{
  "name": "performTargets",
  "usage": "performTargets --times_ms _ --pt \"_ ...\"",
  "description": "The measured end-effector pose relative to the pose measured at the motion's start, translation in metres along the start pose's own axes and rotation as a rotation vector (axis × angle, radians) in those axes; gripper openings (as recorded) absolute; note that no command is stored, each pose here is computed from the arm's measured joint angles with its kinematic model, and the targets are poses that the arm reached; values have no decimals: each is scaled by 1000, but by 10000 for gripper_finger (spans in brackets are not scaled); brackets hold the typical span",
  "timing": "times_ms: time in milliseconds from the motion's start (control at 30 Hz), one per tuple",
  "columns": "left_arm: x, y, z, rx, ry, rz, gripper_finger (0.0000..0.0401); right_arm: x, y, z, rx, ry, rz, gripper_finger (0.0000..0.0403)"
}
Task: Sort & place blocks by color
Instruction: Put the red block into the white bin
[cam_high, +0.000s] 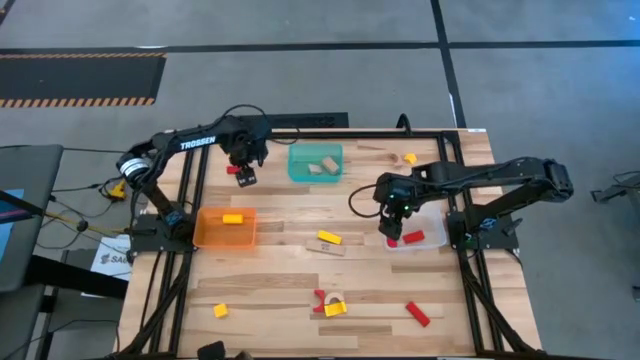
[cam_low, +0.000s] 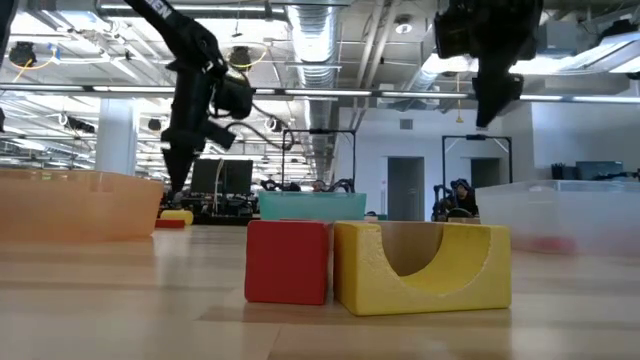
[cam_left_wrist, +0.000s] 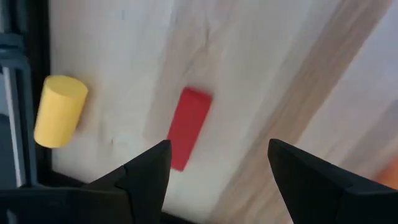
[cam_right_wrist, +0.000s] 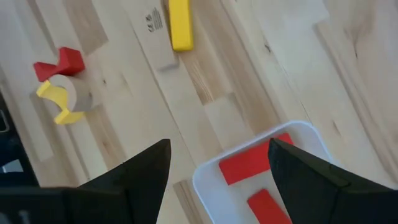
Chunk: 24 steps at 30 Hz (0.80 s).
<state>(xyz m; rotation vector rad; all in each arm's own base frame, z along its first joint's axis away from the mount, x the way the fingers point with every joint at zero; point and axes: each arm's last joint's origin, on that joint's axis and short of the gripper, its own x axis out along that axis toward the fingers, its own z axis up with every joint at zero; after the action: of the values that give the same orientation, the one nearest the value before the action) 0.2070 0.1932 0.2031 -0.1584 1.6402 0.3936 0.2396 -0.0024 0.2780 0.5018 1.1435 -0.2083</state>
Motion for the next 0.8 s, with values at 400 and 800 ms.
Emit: performTargets --times_ms 400,800 --pt "57 16 9 133 191 15 254 -19 8 12 -31 -68 36 292" --pt "80 17 14 179 252 -7 206 -19 7 8 -19 -29 17 292"
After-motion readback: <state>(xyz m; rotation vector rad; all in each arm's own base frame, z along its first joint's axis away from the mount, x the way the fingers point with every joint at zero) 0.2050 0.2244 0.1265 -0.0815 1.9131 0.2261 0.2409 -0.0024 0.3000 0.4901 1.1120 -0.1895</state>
